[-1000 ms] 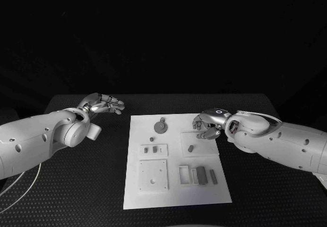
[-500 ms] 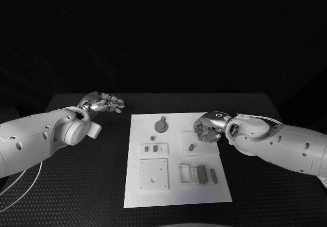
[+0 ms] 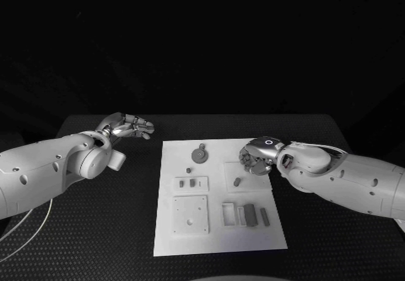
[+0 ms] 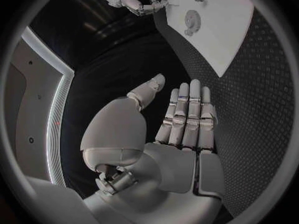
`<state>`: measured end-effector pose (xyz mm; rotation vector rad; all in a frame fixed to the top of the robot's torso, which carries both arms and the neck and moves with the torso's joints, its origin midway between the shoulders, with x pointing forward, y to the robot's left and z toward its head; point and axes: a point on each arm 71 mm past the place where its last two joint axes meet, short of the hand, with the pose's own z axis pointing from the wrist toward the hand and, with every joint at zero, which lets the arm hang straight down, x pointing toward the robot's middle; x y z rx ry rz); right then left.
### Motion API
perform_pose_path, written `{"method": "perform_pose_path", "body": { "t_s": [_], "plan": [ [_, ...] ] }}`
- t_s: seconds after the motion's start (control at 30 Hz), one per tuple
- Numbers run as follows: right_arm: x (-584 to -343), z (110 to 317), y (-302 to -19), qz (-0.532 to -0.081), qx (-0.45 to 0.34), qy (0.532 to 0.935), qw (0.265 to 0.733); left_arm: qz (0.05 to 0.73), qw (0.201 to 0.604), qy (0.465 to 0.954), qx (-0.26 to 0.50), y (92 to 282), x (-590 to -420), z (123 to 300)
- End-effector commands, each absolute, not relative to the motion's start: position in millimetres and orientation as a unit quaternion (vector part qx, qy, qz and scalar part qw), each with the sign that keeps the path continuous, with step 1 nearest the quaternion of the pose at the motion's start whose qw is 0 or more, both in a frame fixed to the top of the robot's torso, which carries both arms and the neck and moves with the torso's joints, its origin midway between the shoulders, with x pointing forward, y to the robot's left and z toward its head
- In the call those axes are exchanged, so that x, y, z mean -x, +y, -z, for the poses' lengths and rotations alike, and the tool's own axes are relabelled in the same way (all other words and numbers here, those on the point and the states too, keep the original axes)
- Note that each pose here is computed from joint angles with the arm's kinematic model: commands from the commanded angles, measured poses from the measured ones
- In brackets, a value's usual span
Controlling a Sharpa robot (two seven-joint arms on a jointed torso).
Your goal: Assemble the parts on the task board
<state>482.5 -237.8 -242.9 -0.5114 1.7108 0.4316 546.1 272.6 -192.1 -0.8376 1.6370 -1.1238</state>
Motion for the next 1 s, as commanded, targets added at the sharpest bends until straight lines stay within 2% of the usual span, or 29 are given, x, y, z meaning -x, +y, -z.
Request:
{"method": "perform_pose_path", "body": {
  "t_s": [0.03, 0.4, 1.0],
  "plan": [
    [-476.2, 258.1, -237.6, -0.171, 0.244, 0.754, 0.585, 0.467, 0.468, 0.668, 0.341, 270.1, -546.0, 191.0],
    [-473.9, 260.9, -235.9, -0.157, 0.257, 0.744, 0.596, 0.467, 0.466, 0.67, 0.341, 270.5, -545.9, 191.3],
    [-469.5, 255.8, -230.0, -0.173, 0.253, 0.726, 0.615, 0.464, 0.469, 0.669, 0.343, 272.3, -546.7, 191.5]
  ]
}}
